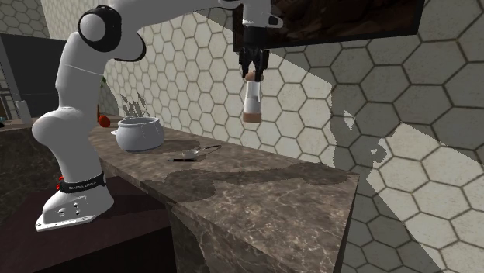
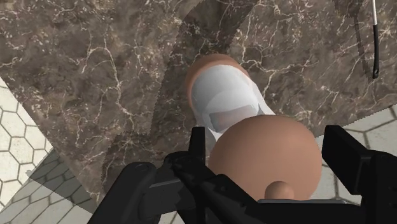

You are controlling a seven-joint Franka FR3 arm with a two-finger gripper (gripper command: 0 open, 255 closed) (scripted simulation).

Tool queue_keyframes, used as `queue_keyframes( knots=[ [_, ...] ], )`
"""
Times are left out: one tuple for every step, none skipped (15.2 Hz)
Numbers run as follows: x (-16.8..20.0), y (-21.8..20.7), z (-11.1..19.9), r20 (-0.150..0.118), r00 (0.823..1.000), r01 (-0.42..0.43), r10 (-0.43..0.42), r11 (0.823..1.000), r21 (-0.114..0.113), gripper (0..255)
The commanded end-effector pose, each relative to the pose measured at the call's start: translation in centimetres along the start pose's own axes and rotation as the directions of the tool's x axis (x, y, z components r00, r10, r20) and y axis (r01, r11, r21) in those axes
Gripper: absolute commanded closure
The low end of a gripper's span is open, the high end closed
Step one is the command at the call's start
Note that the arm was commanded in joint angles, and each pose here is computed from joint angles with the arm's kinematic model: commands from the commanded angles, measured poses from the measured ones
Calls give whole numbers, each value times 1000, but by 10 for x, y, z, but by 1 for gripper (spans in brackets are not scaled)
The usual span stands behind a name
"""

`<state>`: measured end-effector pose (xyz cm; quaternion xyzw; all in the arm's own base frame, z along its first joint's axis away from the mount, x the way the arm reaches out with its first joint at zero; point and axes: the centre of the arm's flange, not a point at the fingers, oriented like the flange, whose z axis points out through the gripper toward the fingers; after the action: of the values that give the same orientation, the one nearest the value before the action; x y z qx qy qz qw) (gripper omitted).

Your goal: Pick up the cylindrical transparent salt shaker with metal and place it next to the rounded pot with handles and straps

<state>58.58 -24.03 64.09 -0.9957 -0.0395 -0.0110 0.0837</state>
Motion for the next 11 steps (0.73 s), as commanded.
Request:
queue_keyframes(
  knots=[
    [0,-2,-12,0,1000,0,0,1000,0,255],
    [0,-3,-14,0,1000,0,0,1000,0,255],
    [-4,-15,-12,0,1000,0,0,1000,0,255],
    [-8,-27,-10,0,1000,0,0,1000,0,255],
    [-12,-40,-8,0,1000,0,0,1000,0,255],
    [-16,-52,-6,0,1000,0,0,1000,0,255],
    [-20,-64,-3,0,1000,0,0,1000,0,255],
    [-25,-77,-1,0,1000,0,0,1000,0,255],
    [-29,-89,1,0,1000,0,0,1000,0,255],
    [-33,-101,3,0,1000,0,0,1000,0,255],
    [-37,-114,5,0,1000,0,0,1000,0,255]
  ],
)
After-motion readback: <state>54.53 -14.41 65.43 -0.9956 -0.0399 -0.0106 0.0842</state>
